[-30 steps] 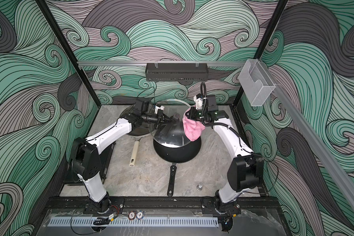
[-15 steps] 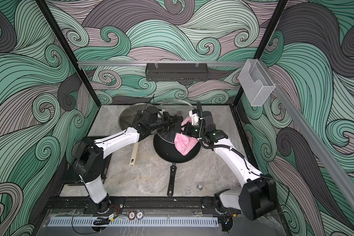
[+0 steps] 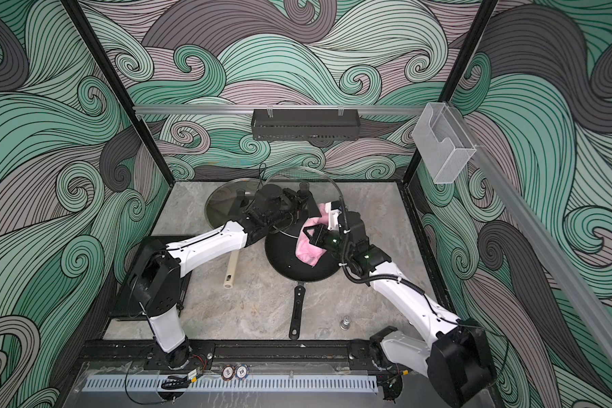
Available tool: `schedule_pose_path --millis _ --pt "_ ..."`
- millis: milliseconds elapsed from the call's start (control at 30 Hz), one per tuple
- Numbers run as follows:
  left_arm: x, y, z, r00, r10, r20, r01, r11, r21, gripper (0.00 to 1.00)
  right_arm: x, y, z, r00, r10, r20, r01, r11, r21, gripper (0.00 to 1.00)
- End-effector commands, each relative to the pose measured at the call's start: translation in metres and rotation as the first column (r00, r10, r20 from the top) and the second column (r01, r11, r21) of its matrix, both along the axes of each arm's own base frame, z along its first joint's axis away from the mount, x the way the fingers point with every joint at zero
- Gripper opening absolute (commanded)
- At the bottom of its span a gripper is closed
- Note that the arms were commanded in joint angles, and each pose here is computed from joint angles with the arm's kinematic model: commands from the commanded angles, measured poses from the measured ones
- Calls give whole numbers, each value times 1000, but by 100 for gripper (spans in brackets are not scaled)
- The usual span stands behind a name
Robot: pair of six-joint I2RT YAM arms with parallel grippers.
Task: Wipe the pot lid with a cloth
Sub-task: Wipe the pot lid.
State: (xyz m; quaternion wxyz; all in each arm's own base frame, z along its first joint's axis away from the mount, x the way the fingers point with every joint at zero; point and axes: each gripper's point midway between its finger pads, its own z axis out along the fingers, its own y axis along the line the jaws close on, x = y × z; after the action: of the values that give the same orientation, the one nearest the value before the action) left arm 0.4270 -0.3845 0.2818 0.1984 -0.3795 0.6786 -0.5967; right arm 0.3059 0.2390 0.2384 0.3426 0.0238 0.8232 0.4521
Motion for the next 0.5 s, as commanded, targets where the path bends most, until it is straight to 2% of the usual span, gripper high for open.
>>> schedule_pose_path --millis 0,167,333,467 --pt "1 -6 99 980 50 194 -15 983 -181 0 7 12 29 995 -24 96 20 999 50 0" --pt "2 -6 92 984 83 157 -50 978 -204 0 11 26 41 989 -43 140 33 996 77 0" --pt "-1 -4 92 983 84 166 -50 979 -196 0 28 29 39 987 -124 102 112 987 118 0" --pt "-3 4 87 982 109 154 -79 979 -190 0 33 28 39 986 -145 80 138 987 85 0"
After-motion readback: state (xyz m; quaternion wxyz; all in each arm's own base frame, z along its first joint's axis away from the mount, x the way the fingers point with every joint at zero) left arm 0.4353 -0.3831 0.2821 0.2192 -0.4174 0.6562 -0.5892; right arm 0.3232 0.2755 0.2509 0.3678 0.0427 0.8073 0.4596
